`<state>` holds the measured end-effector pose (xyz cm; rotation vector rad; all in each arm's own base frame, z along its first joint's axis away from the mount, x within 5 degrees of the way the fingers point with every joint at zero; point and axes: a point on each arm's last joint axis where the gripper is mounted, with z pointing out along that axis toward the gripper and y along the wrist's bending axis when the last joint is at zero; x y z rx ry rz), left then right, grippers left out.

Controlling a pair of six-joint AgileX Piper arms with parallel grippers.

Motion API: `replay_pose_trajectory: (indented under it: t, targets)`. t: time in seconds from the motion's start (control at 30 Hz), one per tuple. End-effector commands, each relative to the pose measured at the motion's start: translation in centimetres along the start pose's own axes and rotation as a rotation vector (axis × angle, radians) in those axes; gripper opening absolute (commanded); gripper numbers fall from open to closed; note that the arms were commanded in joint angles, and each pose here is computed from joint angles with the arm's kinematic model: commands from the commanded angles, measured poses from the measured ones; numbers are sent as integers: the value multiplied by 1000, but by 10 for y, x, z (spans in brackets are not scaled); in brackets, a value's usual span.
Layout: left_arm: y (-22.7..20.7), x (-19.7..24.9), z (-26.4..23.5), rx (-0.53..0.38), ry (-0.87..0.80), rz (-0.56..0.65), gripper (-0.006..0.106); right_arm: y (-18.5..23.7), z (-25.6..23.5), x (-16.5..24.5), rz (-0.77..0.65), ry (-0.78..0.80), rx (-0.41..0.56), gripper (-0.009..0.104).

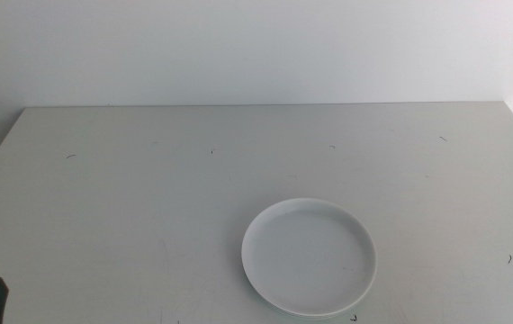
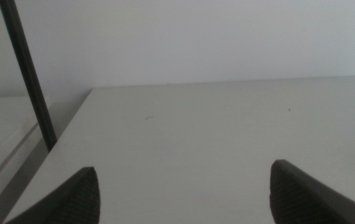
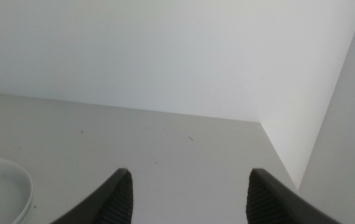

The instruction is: Stack the three bowls on top of each other.

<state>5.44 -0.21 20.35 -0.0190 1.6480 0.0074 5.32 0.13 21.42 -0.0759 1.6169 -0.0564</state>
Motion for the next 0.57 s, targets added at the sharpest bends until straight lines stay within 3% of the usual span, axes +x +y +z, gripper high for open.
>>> replay_pose_trajectory:
  t: [0.0, 0.53]
  targets:
    - [3, -7, -2, -29, -95, -20, 105, -2, -3, -5, -24, -103, 25, 47]
    - [2, 9, 2, -23, -32, -22, 105, 0, 2, 16, -23, -37, 19, 47]
